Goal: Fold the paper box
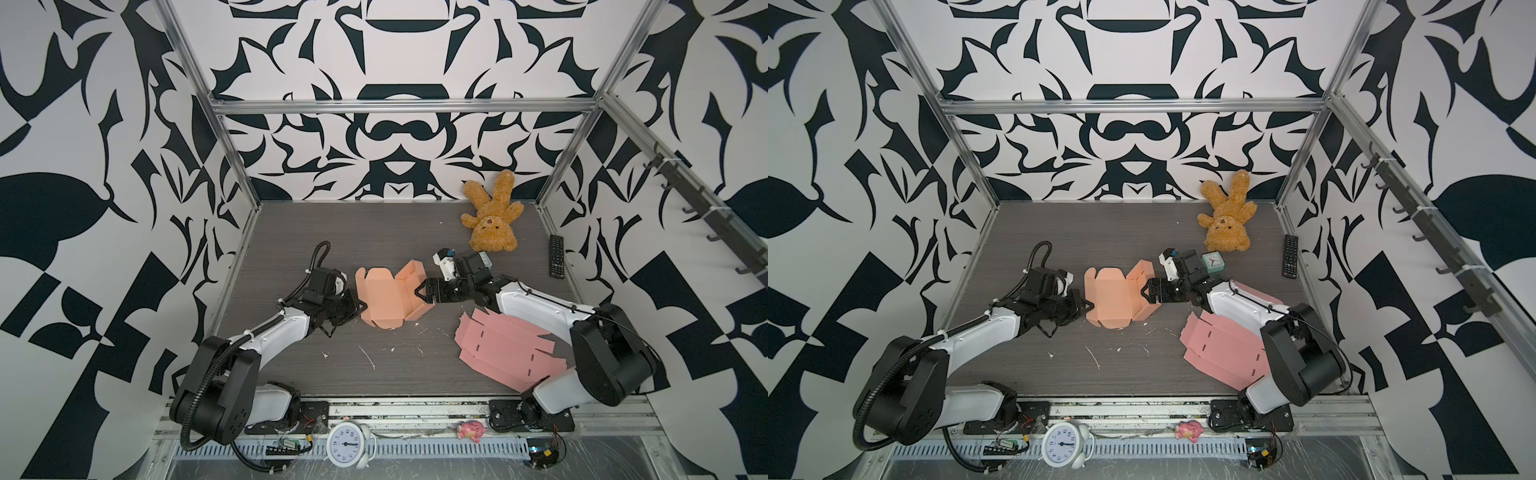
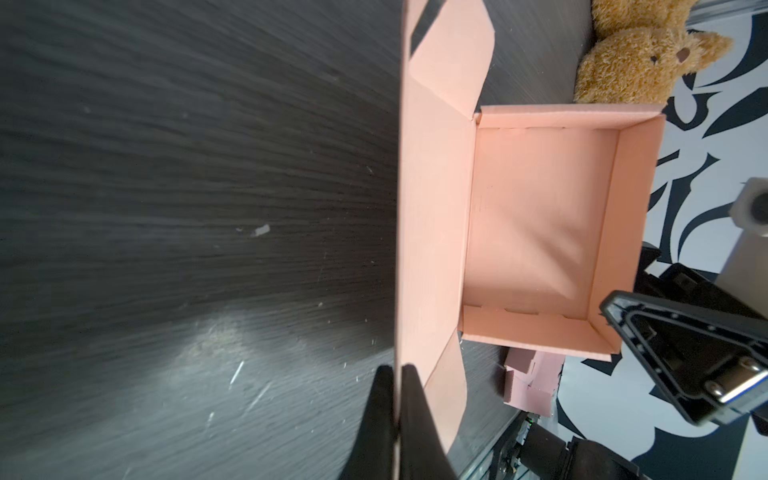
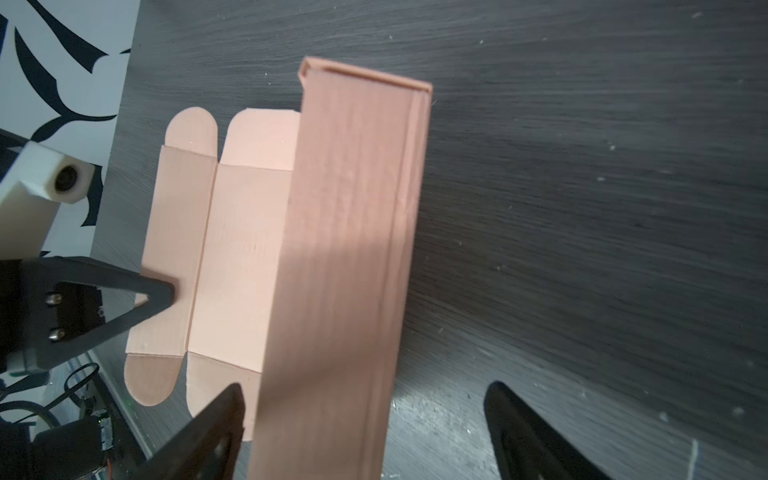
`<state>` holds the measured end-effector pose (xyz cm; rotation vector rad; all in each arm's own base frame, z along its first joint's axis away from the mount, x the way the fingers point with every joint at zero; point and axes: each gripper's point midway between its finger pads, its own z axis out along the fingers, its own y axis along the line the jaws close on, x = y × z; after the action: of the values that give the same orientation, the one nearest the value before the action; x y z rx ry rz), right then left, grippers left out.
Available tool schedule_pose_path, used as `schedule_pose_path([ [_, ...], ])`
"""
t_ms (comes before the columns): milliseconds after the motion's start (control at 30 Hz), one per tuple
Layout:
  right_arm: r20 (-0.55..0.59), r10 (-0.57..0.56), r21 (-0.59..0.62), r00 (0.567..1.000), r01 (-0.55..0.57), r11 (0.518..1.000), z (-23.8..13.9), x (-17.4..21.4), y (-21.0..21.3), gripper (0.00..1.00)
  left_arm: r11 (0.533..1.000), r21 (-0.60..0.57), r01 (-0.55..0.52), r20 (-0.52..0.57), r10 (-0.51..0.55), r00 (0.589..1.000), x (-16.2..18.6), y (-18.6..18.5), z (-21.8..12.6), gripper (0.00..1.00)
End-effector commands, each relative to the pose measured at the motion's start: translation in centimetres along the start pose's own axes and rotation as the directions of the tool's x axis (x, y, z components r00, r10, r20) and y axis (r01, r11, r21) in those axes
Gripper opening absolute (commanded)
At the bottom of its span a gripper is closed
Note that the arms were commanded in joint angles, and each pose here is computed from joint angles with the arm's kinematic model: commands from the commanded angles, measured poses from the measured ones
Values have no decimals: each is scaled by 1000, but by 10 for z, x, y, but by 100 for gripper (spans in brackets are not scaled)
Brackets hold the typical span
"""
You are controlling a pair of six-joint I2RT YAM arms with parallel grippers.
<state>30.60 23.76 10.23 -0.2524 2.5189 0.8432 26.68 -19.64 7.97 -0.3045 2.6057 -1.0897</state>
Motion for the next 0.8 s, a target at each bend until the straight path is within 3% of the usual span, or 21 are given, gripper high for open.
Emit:
schedule_pose_path([
  [0, 16, -9, 47, 1000, 8, 999, -14, 1, -3, 96, 995, -7, -98, 9, 98, 995, -1, -8, -15, 4],
  [433, 148, -78, 159, 986, 54, 986, -79, -6, -2, 96, 923, -17, -385, -98, 382, 919, 8, -35, -50, 6],
  [567, 247, -141, 160, 959, 103, 982, -93, -13, 3, 95, 909, 58, -413, -138, 417, 898, 9, -54, -52, 8],
  [767, 338, -242, 67, 910, 233, 970, -89, -27, 27, 96, 888, 43, -458, -213, 456, 864, 6, -58, -54, 9],
])
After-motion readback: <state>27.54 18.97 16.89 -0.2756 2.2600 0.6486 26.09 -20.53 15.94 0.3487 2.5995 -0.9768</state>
